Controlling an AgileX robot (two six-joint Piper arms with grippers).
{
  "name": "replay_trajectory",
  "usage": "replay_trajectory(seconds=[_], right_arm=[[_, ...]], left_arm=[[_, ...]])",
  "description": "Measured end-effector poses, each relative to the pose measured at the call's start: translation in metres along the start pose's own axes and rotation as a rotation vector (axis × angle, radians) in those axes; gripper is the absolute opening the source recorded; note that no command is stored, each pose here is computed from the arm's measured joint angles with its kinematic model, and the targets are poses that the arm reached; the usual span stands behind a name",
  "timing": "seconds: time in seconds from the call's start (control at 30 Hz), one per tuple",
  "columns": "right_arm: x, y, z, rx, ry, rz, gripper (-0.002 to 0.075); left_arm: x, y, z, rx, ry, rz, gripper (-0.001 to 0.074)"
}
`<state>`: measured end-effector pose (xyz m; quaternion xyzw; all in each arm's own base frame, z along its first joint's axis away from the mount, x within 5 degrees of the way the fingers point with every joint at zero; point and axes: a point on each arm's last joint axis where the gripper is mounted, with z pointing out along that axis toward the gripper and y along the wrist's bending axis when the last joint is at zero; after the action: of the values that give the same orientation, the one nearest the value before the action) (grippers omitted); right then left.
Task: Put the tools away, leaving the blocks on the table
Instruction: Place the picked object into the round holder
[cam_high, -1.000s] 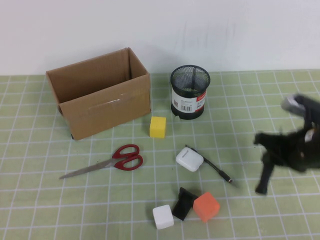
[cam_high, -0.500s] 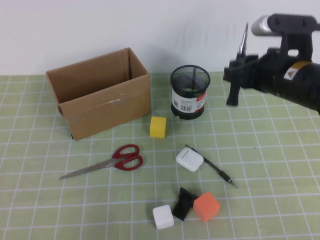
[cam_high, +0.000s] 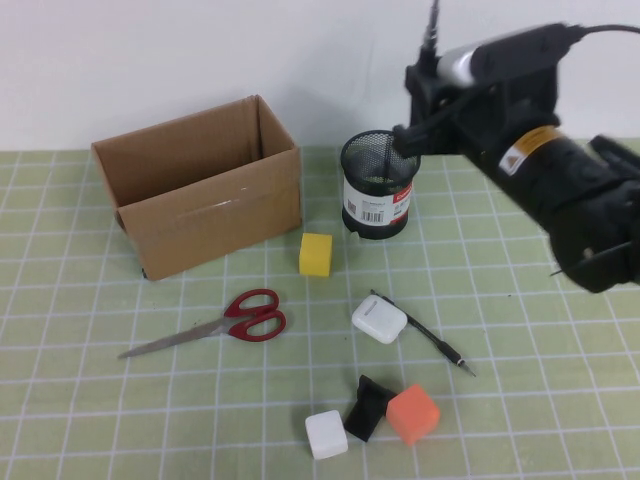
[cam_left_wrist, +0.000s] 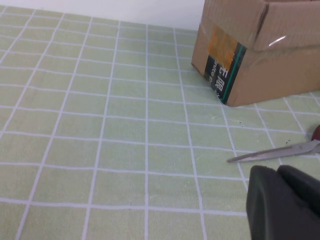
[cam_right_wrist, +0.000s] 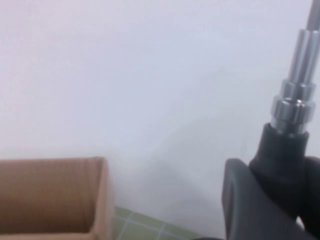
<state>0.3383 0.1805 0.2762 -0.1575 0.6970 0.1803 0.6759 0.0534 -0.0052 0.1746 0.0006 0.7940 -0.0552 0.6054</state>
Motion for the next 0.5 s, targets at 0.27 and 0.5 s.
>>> replay_trajectory(seconds=[0.27,0.5], right_arm=[[0.031,0.002,0.02,-0.008,-0.031,0.003,0.0147],[0.042,0.002,0.046,-0.005,-0.037,0.008,0.0146]], left_arm=[[0.0,0.0,0.0,0.0,0.0,0.0,-0.0004],[0.0,0.0,0.0,0.0,0.0,0.0,-0.0004]])
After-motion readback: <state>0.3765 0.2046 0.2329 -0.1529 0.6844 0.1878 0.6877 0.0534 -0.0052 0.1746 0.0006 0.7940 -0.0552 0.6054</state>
